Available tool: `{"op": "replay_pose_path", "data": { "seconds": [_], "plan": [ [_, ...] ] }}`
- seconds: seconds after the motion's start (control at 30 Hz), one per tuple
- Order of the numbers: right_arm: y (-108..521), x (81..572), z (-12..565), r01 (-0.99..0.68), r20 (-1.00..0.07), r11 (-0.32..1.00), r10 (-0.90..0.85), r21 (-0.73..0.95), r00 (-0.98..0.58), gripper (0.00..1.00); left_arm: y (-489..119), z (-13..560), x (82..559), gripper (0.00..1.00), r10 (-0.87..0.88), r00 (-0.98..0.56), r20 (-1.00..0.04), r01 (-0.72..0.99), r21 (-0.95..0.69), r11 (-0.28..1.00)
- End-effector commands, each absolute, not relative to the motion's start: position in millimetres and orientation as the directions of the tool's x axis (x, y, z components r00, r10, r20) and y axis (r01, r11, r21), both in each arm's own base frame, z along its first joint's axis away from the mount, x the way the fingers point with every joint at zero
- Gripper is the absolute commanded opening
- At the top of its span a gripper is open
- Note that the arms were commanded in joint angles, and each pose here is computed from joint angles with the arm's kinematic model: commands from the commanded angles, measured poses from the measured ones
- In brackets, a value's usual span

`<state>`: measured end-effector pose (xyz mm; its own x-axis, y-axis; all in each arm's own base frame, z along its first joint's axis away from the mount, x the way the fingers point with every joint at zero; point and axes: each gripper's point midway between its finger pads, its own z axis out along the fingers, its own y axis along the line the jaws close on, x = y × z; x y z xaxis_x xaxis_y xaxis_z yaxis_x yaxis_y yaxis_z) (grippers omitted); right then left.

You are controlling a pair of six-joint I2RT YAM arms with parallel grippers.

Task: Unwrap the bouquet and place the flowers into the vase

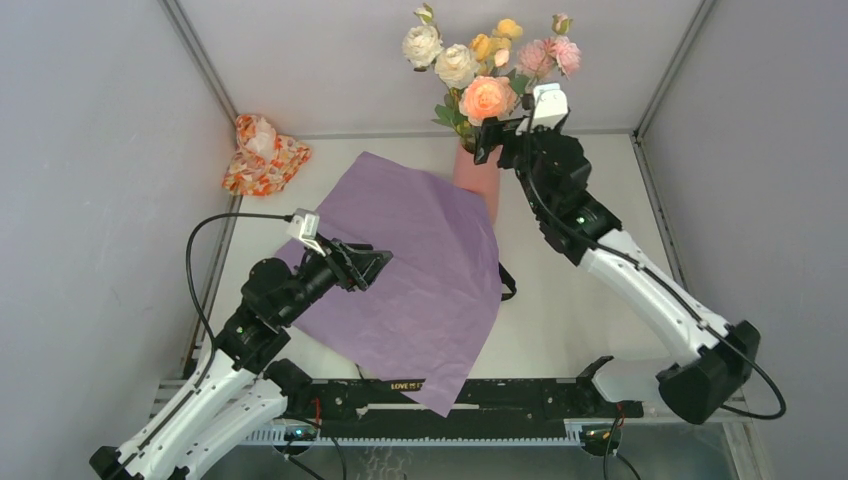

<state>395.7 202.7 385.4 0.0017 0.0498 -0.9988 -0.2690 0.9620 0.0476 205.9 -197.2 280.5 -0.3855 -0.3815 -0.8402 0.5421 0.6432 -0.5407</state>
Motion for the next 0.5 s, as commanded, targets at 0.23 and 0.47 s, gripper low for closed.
{"op": "replay_pose_path", "data": {
  "seconds": [0.23, 0.47],
  "plan": [
    [126.6, 308.2, 449.1, -0.041, -0.972, 0.978, 0.207, 0.204, 0.112, 1.0, -195.9, 281.1, 207.0, 0.68, -0.411, -0.378, -0.83, 0.531, -0.558, 0.639],
    [73.7, 251.9, 400.3, 0.007, -0.936, 0.94, 0.34, 0.342, 0.086, 1.0, -186.3, 274.4, 204.5, 0.68, -0.434, -0.378, -0.818, 0.492, -0.575, 0.654]
  ]
}}
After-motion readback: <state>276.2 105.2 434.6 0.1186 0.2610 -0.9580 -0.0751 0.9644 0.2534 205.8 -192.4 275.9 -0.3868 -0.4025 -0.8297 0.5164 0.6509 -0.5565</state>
